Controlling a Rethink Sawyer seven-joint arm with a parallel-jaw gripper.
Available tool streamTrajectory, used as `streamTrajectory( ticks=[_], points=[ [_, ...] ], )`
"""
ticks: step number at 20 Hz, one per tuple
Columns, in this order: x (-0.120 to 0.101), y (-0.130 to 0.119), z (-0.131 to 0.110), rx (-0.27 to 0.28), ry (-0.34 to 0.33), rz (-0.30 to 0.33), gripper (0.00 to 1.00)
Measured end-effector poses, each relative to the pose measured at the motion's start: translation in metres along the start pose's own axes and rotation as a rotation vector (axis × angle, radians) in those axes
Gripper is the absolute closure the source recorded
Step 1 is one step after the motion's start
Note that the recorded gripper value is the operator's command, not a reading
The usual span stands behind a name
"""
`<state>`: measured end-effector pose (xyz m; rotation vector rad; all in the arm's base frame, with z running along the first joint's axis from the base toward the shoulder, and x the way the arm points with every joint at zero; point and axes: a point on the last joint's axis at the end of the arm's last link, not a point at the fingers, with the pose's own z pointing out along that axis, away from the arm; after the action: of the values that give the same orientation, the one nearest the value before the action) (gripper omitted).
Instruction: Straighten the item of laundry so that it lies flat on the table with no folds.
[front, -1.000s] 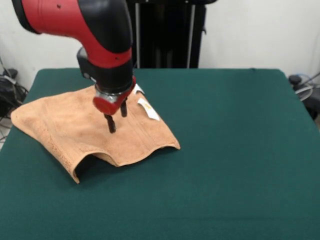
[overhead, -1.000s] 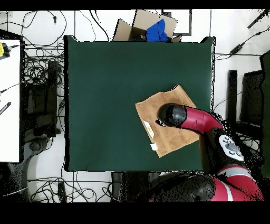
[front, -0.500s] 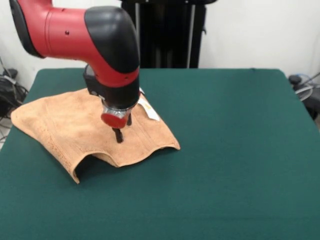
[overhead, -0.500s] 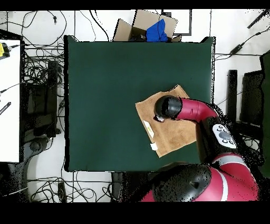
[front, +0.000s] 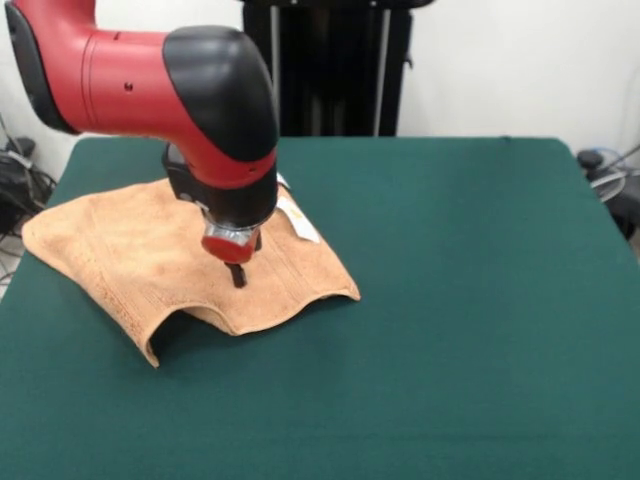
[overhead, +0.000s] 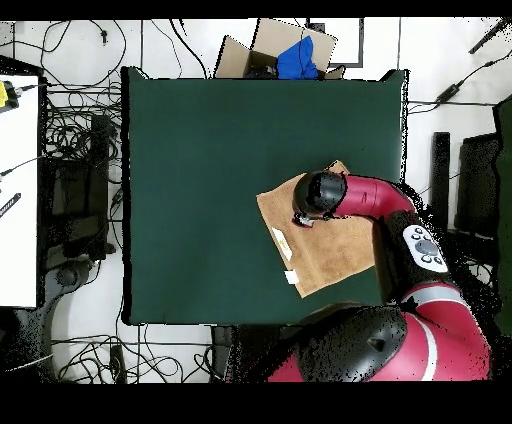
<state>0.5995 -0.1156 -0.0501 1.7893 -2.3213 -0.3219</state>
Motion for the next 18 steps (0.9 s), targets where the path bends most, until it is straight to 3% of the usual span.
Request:
streamTrajectory(
  ticks=[3, 14, 18],
  points=[
    [0.005, -0.002, 0.001, -0.004, -0.023, 0.013, 0.00],
    [0.034, -0.006, 0.004, -0.042, -0.253, 0.145, 0.00],
    [0.039, -0.007, 0.005, -0.050, -0.304, 0.173, 0.00]
  ],
)
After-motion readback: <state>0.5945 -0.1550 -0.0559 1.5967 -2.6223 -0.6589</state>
